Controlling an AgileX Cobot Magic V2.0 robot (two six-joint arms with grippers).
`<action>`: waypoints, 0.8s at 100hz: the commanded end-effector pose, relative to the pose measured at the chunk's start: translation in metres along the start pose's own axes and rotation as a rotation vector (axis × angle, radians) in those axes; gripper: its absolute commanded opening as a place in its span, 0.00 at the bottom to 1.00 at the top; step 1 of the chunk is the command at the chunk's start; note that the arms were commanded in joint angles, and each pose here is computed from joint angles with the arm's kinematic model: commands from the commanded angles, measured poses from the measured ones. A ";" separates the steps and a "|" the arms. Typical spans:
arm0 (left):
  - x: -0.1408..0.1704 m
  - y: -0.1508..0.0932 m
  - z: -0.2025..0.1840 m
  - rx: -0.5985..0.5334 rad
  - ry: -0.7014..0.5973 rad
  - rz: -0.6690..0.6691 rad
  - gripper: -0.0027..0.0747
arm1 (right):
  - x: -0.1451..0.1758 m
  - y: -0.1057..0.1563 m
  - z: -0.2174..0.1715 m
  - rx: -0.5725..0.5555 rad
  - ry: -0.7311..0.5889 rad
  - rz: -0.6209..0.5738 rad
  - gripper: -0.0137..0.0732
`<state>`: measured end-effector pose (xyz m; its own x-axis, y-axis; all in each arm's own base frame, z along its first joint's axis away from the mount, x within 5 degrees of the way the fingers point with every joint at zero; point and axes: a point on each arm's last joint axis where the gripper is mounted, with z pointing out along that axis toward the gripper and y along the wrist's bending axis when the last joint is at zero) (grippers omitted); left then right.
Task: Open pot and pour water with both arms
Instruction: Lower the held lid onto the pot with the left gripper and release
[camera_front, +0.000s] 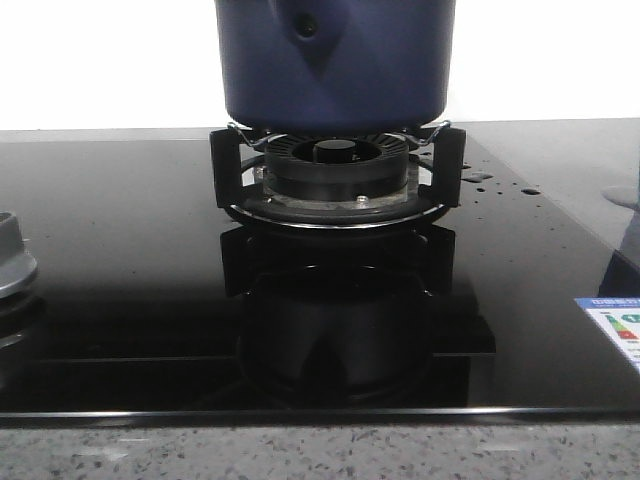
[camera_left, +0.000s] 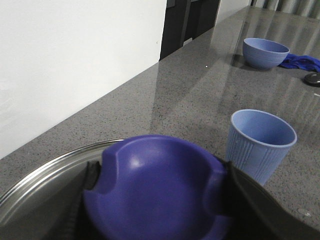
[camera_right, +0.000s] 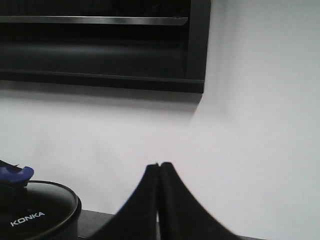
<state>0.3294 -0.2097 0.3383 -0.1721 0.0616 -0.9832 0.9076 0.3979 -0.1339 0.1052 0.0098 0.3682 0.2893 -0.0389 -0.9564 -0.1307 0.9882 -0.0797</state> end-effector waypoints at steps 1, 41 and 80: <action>-0.028 -0.011 -0.006 0.030 -0.123 -0.025 0.44 | -0.010 0.001 0.000 -0.013 -0.038 -0.001 0.08; -0.033 -0.014 -0.009 0.028 -0.130 0.033 0.86 | -0.010 0.001 0.000 -0.010 -0.036 -0.001 0.08; -0.107 -0.061 -0.127 -0.236 -0.341 0.127 0.24 | -0.003 0.013 -0.001 -0.124 0.030 -0.143 0.08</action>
<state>0.2743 -0.1500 0.4329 0.0333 -0.0765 -0.9965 0.8431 0.5376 -0.0131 0.1057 0.0158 0.3635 0.2600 -0.1407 -0.9553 -0.1603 0.9693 -0.1864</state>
